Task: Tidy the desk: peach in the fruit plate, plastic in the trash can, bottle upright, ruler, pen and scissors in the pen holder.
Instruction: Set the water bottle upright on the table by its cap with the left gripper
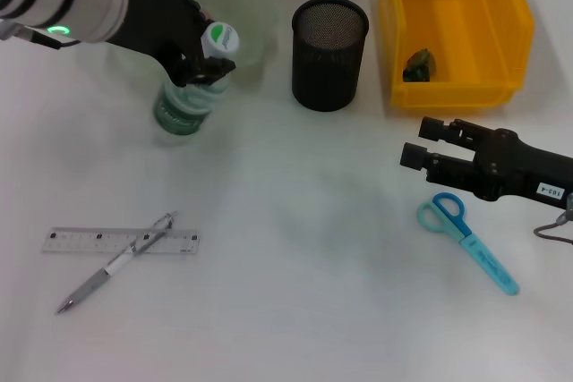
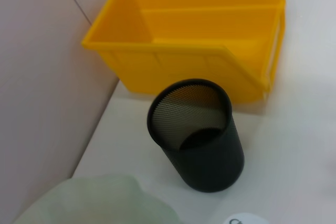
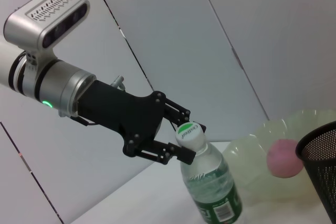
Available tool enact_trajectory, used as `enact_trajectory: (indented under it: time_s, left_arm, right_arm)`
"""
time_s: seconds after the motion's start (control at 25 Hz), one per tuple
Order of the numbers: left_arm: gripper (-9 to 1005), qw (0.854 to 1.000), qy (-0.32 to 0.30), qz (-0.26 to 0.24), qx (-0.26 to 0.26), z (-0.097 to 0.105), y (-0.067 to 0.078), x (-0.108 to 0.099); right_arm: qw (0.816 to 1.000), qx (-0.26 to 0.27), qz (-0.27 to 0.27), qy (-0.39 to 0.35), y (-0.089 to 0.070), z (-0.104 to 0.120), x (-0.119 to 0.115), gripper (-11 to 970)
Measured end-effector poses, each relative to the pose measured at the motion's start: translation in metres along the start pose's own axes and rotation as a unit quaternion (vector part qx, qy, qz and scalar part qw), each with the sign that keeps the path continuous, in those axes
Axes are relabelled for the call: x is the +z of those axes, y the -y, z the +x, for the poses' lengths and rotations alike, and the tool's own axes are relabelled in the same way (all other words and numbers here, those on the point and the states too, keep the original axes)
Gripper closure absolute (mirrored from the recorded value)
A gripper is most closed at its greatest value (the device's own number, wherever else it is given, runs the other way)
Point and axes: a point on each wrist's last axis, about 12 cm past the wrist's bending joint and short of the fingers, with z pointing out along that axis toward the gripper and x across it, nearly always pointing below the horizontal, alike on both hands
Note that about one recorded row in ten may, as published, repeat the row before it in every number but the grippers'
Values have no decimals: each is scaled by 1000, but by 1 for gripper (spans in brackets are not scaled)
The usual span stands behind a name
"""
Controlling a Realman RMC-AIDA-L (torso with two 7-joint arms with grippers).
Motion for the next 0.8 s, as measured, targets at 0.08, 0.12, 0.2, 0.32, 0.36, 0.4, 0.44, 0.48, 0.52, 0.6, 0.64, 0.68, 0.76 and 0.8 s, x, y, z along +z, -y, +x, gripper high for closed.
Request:
enact_trajectory:
  time_s: [0.08, 0.12, 0.2, 0.32, 0.36, 0.4, 0.44, 0.48, 0.52, 0.6, 0.64, 0.68, 0.76, 0.8]
  left_arm:
    - [552, 1000, 8, -1, -8, 2, -1, -2]
    - [552, 1000, 10, -1, -12, 4, -1, -3]
    - [552, 1000, 13, -4, -18, 8, -2, -5]
    - [552, 1000, 17, -7, -23, 11, -3, -7]
    - [552, 999, 20, -8, -29, 14, -4, -7]
    - [552, 999, 20, -8, -29, 14, -4, -7]
    - [552, 999, 22, -8, -33, 14, -5, -8]
    - [552, 999, 30, -7, -43, 16, -6, -9]
    - [552, 999, 30, -7, -43, 16, -6, -9]
    - [552, 998, 42, -4, -55, 19, -8, -11]
    - [552, 997, 48, -3, -63, 21, -9, -12]
    - [552, 996, 57, -5, -74, 23, -11, -14]
    - [552, 995, 58, -6, -77, 24, -12, -15]
    - [552, 995, 61, -6, -81, 26, -12, -16]
  right_arm:
    - [1000, 0, -1, 0, 0, 0, 0, 200]
    - [1000, 0, -1, 0, 0, -1, 1, 200]
    - [1000, -1, -1, 0, 0, -1, 1, 200]
    - [1000, -2, -3, 0, 0, -3, 3, 201]
    - [1000, -3, -5, 0, 1, -4, 4, 201]
    - [1000, -3, -5, 0, 1, -4, 4, 201]
    - [1000, -4, -5, 0, 1, -4, 4, 201]
    - [1000, -4, -6, 0, 1, -5, 5, 201]
    - [1000, -4, -6, 0, 1, -5, 5, 201]
    - [1000, -4, -7, -1, 1, -5, 5, 201]
    - [1000, -5, -7, -1, 1, -5, 6, 201]
    - [1000, -5, -8, -1, 1, -5, 6, 201]
    - [1000, -5, -8, -1, 1, -6, 6, 201]
    - [1000, -5, -8, -1, 1, -6, 6, 201]
